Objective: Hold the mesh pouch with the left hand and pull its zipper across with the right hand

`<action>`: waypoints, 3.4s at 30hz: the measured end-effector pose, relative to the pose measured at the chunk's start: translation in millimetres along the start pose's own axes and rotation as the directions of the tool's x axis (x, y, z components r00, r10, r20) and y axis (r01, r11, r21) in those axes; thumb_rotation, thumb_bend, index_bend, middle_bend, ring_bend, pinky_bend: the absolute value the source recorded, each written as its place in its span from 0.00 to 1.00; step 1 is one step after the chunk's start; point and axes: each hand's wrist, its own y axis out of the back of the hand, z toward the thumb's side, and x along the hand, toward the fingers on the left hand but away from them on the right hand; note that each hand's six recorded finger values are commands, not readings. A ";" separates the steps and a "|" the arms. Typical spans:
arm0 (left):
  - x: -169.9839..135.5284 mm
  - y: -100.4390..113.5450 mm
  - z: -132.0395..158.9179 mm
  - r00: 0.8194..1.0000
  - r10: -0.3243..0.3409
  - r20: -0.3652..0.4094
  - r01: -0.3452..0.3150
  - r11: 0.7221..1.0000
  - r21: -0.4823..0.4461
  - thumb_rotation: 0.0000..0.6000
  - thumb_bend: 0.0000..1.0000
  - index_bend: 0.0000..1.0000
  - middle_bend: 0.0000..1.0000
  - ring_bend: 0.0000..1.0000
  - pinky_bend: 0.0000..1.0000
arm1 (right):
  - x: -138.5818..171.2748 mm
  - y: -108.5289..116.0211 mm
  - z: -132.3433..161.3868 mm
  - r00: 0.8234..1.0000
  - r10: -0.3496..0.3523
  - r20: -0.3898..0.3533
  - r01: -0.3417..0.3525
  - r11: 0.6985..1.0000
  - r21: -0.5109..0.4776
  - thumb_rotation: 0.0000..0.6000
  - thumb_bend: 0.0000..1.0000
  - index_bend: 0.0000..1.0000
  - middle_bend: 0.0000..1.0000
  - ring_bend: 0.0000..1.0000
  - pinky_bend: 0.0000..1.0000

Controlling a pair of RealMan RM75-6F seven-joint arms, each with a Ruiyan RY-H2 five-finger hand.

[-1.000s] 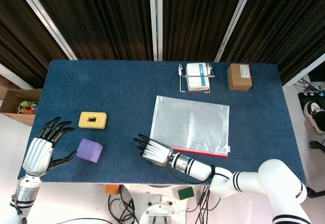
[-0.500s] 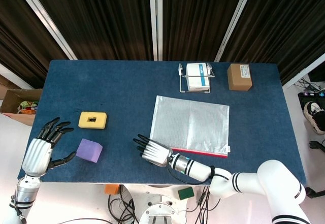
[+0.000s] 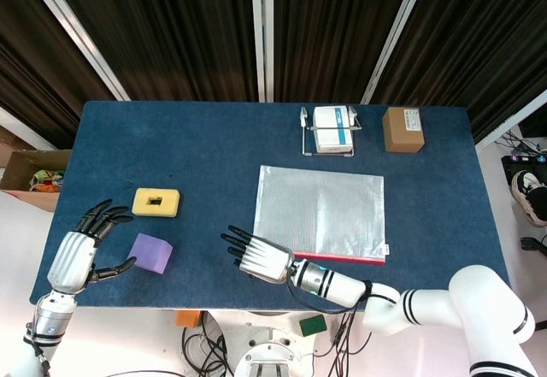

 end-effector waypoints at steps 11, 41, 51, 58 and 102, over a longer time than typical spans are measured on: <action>59.4 -66.9 14.7 0.966 -0.244 0.082 0.257 0.924 -0.282 1.00 0.23 0.29 0.18 0.09 0.14 | 21.9 56.2 0.1 0.983 -0.182 -0.035 0.184 0.981 0.061 1.00 0.68 0.68 0.31 0.01 0.09; 113.0 -170.6 96.3 0.898 -0.294 0.328 0.409 0.834 -0.371 1.00 0.29 0.39 0.18 0.08 0.14 | -3.9 77.8 -17.5 0.960 -0.281 0.008 0.281 0.960 -0.006 1.00 0.72 0.68 0.29 0.01 0.08; 117.9 -178.2 97.5 0.896 -0.283 0.342 0.396 0.857 -0.329 1.00 0.32 0.42 0.18 0.09 0.14 | -4.5 79.4 -18.4 0.958 -0.287 0.012 0.287 0.958 -0.016 1.00 0.72 0.68 0.29 0.01 0.08; 115.7 -182.1 94.1 0.900 -0.281 0.333 0.389 0.862 -0.325 1.00 0.33 0.46 0.18 0.09 0.14 | -4.7 79.9 -19.0 0.957 -0.291 0.014 0.291 0.956 -0.024 1.00 0.72 0.68 0.29 0.01 0.08; 114.4 -154.6 73.8 0.966 -0.181 0.184 0.243 0.405 -0.881 1.00 0.52 0.66 0.25 0.10 0.14 | 34.7 64.9 -31.2 0.943 -0.321 0.086 0.315 0.946 0.079 1.00 0.74 0.68 0.29 0.01 0.00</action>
